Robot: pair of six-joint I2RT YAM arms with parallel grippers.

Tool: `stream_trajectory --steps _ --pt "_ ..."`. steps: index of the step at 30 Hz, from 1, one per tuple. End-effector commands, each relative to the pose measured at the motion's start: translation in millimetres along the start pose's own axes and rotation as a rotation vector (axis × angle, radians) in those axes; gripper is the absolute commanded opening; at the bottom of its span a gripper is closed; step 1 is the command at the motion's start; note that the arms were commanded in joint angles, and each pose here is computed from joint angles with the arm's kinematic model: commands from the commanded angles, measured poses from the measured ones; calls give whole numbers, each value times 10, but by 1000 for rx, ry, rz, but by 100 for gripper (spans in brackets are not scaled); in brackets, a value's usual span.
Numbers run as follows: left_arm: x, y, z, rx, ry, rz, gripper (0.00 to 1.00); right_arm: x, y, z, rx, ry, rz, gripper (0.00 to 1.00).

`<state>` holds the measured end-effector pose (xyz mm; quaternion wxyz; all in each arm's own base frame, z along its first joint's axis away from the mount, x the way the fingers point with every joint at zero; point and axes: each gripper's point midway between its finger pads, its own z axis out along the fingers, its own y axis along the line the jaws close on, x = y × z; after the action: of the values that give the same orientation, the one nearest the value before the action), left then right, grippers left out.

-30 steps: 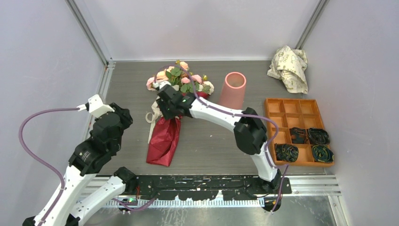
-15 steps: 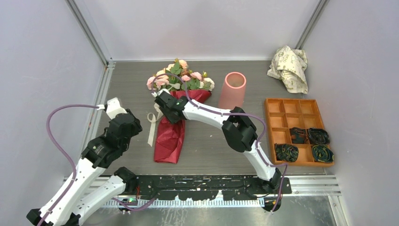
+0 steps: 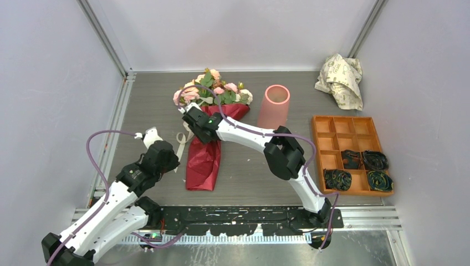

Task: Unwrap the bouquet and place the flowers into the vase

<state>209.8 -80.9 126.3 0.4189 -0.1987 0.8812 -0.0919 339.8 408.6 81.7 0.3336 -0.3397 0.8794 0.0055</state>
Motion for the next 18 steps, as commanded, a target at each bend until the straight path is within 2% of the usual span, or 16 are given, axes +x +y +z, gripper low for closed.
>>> stream_trajectory --steps 1,5,12,18 --pt "-85 -213 8 79 -24 -73 17 -288 -145 -94 52 -86 15 48" --pt "-56 -193 5 82 -21 -78 17 -284 -211 -17 87 -89 5 48" --pt "-27 -111 3 59 -24 -74 17 -429 -287 -279 89 -143 13 50" --pt "-24 -139 5 64 -13 -67 17 -309 -308 -74 121 -100 -20 49"
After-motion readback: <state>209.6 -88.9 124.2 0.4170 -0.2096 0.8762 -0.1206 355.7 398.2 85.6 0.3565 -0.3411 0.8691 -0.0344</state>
